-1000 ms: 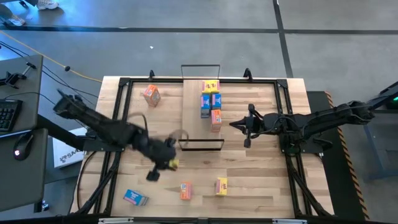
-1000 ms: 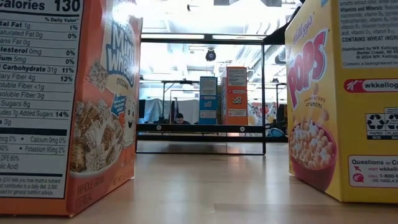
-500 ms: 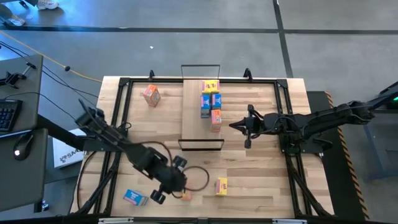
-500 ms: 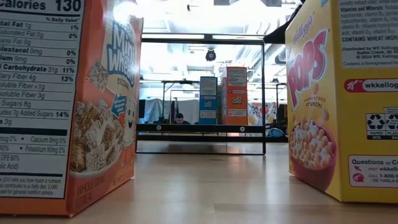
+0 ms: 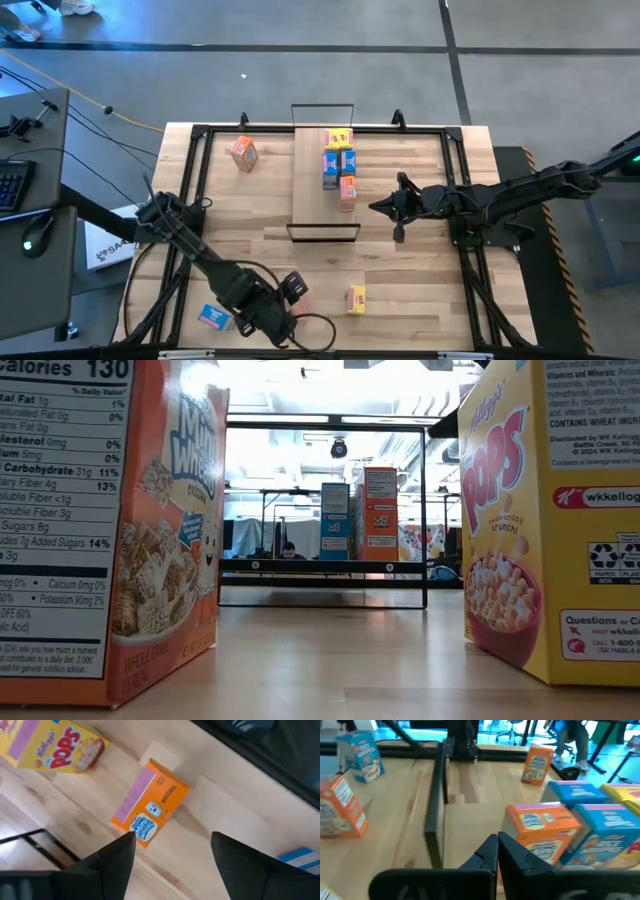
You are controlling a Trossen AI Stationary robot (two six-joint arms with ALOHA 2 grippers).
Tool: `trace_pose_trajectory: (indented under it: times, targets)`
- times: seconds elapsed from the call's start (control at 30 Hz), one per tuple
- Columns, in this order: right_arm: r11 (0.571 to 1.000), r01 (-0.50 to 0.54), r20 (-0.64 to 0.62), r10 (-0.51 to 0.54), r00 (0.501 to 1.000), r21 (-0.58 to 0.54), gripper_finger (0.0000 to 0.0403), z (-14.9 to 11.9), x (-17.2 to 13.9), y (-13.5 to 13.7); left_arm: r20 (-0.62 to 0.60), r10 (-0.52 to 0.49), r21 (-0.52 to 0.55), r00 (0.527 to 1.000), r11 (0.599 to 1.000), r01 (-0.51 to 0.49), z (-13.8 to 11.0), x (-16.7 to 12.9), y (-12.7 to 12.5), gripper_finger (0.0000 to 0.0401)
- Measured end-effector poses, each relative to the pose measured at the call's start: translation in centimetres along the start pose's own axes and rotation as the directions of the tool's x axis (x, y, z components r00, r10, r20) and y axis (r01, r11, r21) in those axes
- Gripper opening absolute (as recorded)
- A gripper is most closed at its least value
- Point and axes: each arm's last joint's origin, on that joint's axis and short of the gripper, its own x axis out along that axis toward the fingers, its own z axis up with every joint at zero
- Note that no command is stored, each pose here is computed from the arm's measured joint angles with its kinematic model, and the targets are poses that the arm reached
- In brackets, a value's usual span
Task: Stack cereal on shelf
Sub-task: Put the bottom orange cereal box on the shelf aligned with the other orange cereal box
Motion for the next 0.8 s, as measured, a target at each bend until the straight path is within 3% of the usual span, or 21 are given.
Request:
trace_pose_trajectory:
  times: [0.6, 0.8]
  targets:
    - [0.998, -0.022, 0.022, 0.023, 0.999, -0.052, 0.0, 0.2, -0.2, 0.6, 0.043, 0.064, 0.198, 0.997, 0.978, -0.071, 0.5, 0.3, 0.7, 0.0262]
    - [0.998, -0.021, 0.031, 0.023, 0.999, -0.063, 0.0, 0.3, -0.2, 0.6, 0.002, 0.051, 0.287, 0.999, 0.957, -0.049, 0.4, 2.1, 1.5, 0.0262]
